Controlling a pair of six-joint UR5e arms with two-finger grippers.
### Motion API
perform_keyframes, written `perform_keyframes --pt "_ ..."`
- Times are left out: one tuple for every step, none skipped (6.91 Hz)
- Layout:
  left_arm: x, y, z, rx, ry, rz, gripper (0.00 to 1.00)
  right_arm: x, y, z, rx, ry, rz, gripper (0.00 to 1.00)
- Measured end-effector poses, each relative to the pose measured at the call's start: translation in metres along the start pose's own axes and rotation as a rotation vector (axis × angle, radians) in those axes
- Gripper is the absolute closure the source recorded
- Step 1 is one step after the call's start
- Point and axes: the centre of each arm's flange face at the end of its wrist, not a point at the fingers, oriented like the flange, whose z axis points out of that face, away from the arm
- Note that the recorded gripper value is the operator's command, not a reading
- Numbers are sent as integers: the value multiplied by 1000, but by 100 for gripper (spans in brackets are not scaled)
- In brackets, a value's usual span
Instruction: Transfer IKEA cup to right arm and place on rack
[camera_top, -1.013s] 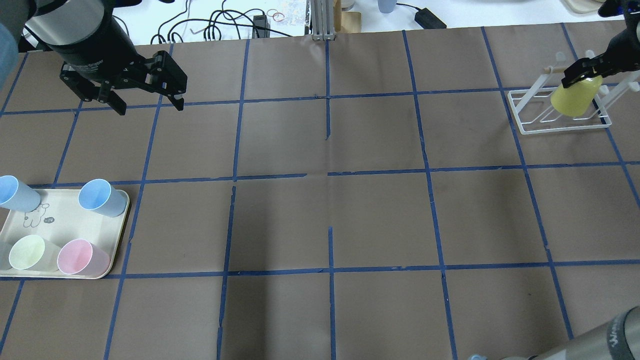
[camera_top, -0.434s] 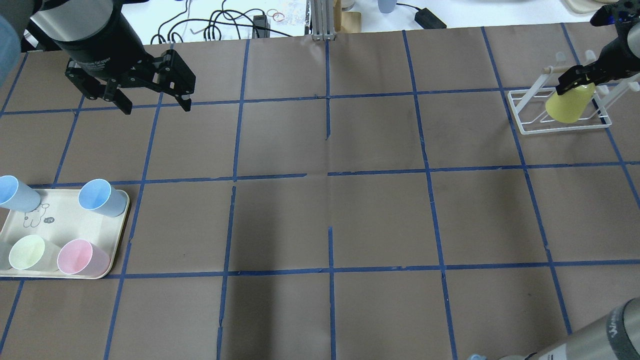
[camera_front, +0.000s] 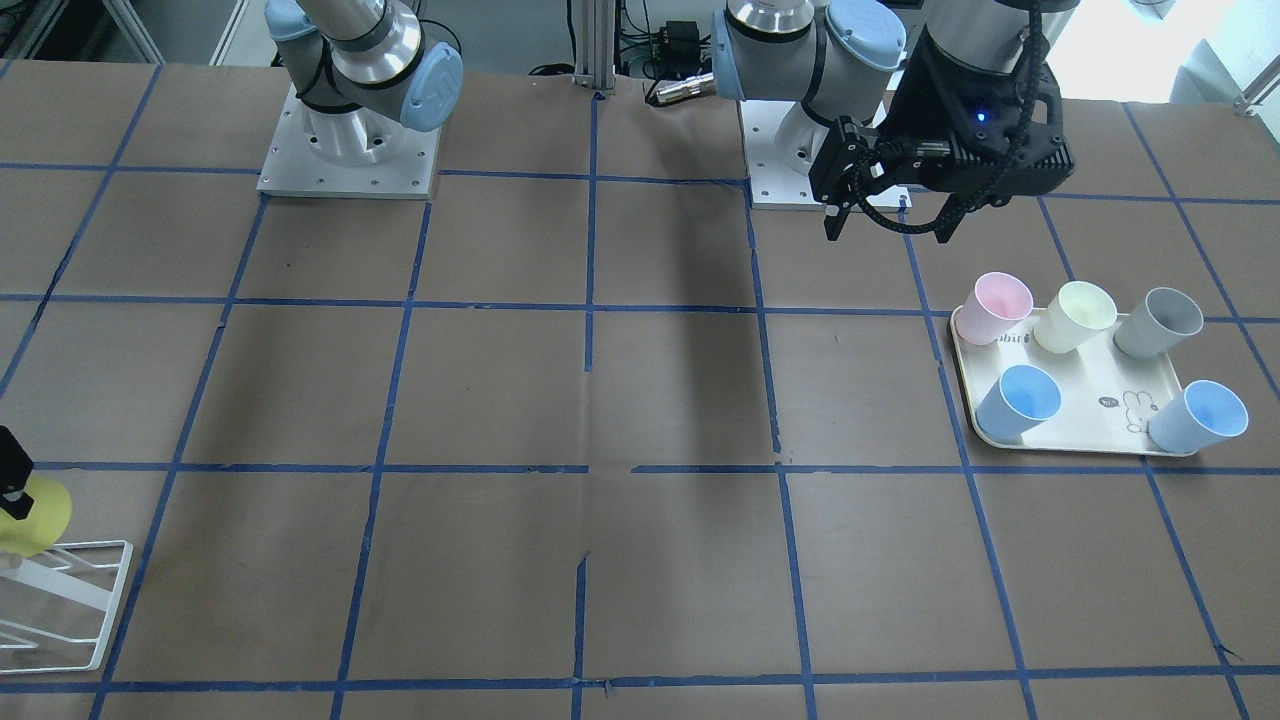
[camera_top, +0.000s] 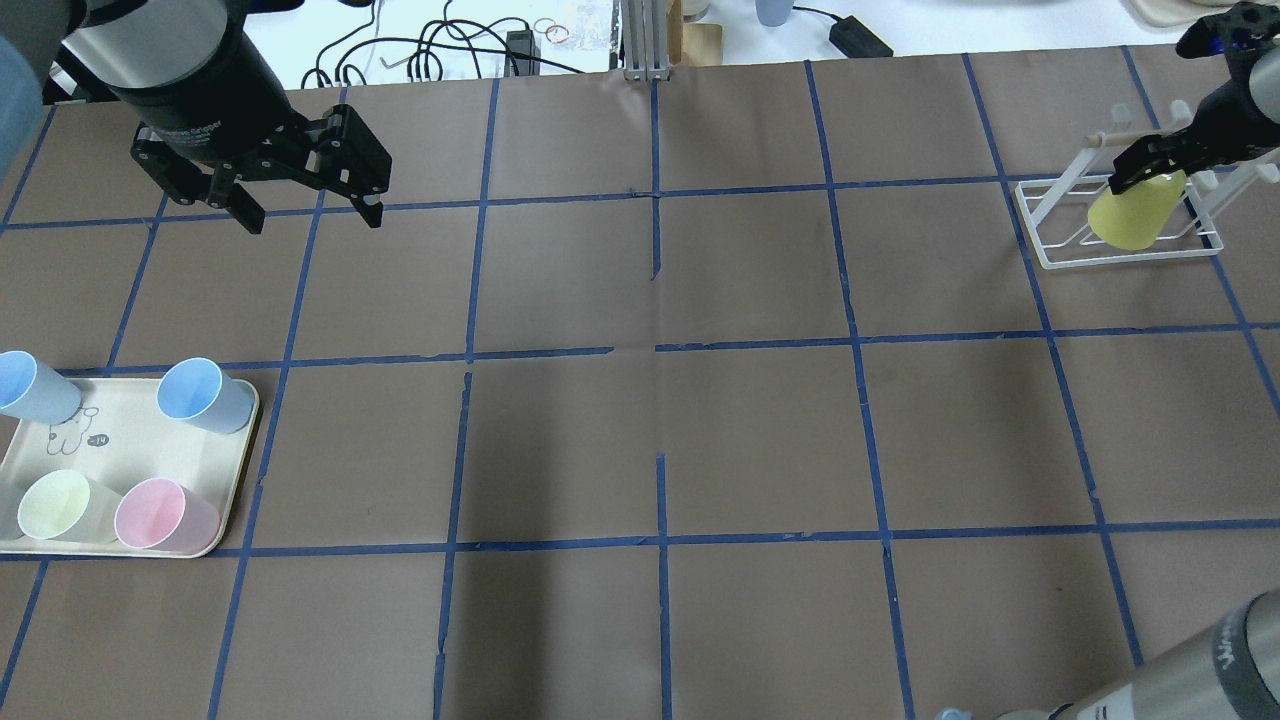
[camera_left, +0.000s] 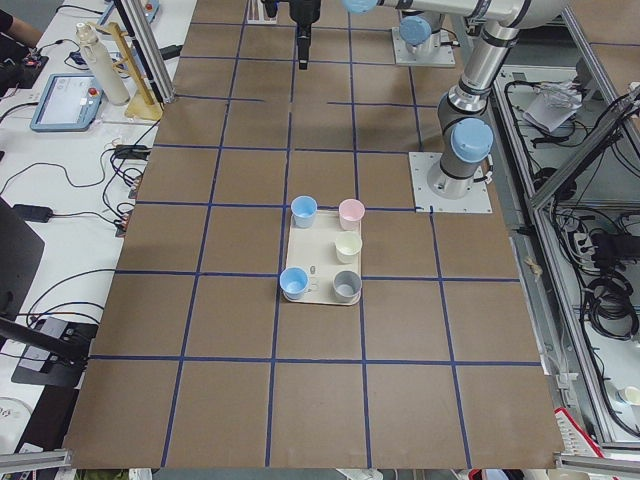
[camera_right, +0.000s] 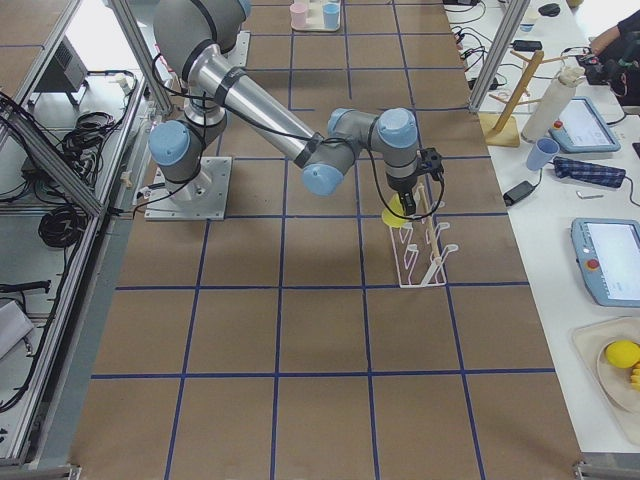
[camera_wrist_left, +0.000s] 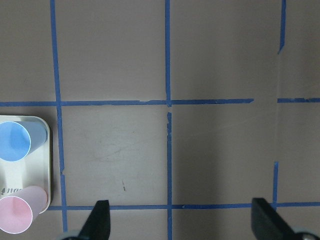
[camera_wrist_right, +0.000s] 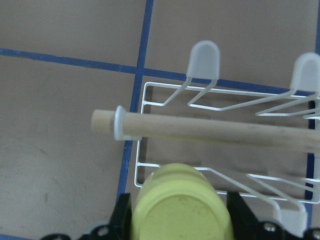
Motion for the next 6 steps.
perform_keyframes --pt "0 1 -1 1 -1 0 0 0 1 1 -4 2 2 30" --pt "0 0 -2 3 0 -1 0 0 1 1 -9 4 4 28" --pt "0 -1 -2 2 4 -3 0 1 2 3 -13 3 5 25" --pt "0 -1 -1 0 7 -4 0 1 2 6 -17 2 7 7" --pt "0 -1 0 -2 8 -5 0 2 2 8 -20 1 8 0" --pt "0 -1 0 -2 9 -6 0 1 2 6 -20 1 9 0"
